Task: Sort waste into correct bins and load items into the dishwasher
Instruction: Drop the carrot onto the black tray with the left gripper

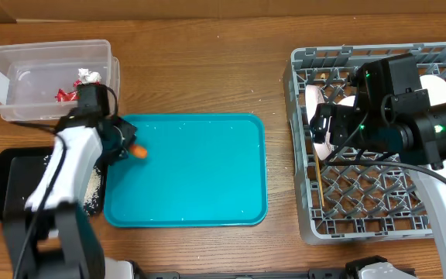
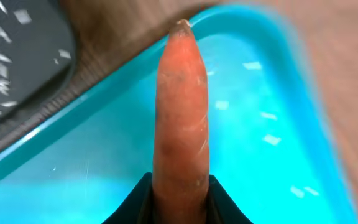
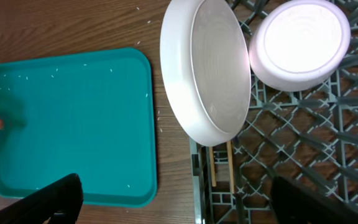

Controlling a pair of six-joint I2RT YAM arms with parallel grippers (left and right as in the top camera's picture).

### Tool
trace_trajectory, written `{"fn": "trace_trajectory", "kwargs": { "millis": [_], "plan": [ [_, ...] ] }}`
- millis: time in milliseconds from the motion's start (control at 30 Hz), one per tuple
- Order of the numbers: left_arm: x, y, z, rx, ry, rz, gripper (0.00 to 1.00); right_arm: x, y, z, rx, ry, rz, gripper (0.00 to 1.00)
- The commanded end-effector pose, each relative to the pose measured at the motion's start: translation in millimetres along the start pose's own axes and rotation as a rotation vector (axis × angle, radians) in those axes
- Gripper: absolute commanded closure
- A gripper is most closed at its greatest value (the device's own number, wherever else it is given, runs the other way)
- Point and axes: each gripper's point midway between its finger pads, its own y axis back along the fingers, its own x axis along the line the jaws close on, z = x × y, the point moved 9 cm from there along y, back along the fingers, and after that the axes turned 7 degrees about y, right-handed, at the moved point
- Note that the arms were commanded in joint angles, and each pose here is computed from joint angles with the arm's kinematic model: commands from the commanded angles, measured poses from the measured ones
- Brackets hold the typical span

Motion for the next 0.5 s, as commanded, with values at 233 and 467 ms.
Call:
{"fn": "trace_trajectory", "kwargs": {
  "millis": [233,467],
  "plan": [
    [43,67,45,-0.293,0.069,0.100,0.85,-3,6,3,-0.029,-0.003,-0.026,0.00],
    [82,47,76,-0.267,0.215,0.216,0.84,-3,6,3,-0.028,-0.003,-0.026,0.00]
  ]
}}
